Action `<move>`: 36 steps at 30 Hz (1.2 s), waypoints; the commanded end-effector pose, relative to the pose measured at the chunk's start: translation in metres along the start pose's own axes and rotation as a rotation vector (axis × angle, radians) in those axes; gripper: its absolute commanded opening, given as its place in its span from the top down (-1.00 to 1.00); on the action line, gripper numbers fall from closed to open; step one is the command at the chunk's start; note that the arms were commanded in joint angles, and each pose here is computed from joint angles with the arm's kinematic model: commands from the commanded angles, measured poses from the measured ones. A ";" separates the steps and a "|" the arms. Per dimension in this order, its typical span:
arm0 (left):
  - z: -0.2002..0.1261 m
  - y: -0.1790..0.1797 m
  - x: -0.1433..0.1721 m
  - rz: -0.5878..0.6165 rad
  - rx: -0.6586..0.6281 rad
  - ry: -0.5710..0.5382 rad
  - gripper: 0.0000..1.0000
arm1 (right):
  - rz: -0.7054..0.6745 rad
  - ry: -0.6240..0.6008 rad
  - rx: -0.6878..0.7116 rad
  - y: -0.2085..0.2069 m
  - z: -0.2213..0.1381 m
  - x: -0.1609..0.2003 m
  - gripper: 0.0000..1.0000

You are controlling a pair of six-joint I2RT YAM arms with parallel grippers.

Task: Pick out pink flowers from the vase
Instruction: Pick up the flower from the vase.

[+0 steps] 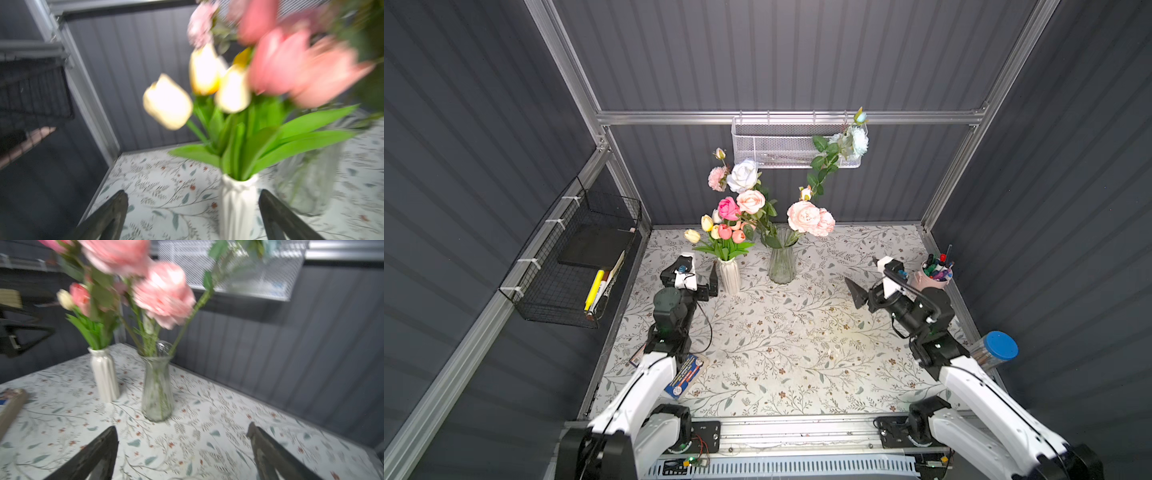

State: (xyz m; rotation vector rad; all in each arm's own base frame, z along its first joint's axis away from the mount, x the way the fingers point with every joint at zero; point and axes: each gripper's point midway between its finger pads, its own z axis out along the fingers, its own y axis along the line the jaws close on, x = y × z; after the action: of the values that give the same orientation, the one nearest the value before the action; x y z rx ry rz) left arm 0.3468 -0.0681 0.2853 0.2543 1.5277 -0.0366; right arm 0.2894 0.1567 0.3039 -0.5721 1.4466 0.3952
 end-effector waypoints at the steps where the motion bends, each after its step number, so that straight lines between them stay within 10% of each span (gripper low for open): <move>1: -0.025 -0.032 -0.017 0.052 0.161 0.065 -0.99 | -0.018 0.059 -0.105 0.032 -0.016 -0.003 -0.98; 8: -0.089 -0.100 -0.087 -0.094 0.564 0.056 -0.99 | 0.120 0.131 0.006 0.030 -0.030 -0.052 -0.98; 12: -0.087 -0.039 -0.100 -0.479 0.197 0.155 -0.99 | 0.241 0.176 0.029 0.026 -0.037 -0.061 -0.98; 18: -0.082 -0.070 -0.110 -0.387 0.391 0.105 -0.99 | 0.406 0.042 -0.130 0.050 -0.007 -0.077 -0.98; 22: -0.082 -0.102 -0.095 -0.326 0.563 0.164 -0.99 | 0.223 -0.063 -0.223 0.069 0.021 -0.074 -0.90; 30: -0.088 -0.113 -0.077 -0.210 0.588 0.123 -0.90 | 0.049 -0.206 -0.208 0.079 0.105 -0.054 -0.34; 36: -0.093 -0.115 -0.069 -0.159 0.567 0.071 -0.88 | 0.102 -0.251 -0.075 0.062 0.145 -0.038 -0.28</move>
State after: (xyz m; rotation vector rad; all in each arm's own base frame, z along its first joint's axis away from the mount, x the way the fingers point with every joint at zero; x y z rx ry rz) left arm 0.2325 -0.1725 0.3280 0.5616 1.6508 -0.6454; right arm 0.3600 0.2998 0.2792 -0.5980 1.4375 0.6045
